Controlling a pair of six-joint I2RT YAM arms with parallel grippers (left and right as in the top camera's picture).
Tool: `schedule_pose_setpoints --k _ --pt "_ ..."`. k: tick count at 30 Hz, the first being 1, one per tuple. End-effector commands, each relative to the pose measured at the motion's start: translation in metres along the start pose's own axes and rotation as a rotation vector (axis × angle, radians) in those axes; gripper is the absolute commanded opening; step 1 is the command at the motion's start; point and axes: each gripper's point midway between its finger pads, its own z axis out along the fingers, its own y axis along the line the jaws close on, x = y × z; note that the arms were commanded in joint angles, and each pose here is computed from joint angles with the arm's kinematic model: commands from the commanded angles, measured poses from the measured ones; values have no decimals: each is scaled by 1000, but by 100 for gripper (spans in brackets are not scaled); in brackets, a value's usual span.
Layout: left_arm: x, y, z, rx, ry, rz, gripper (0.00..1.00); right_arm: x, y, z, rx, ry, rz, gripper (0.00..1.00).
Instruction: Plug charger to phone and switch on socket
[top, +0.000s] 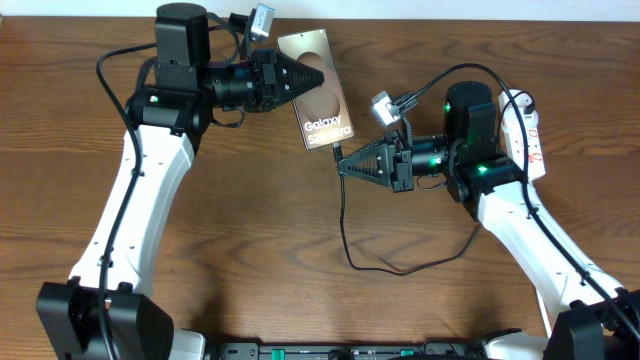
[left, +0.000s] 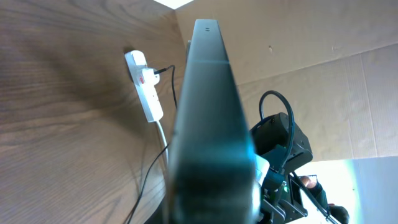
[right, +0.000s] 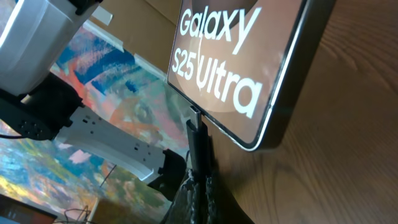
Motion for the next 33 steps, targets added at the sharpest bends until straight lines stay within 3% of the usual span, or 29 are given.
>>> schedule_pose_setpoints --k 1,33 --pt "-4 -11 -5 12 -14 -8 7 2 2 1 -21 11 12 1" --pt "-6 -8 -5 -5 -28 -61 8 0 -4 1 12 -2 15 1"
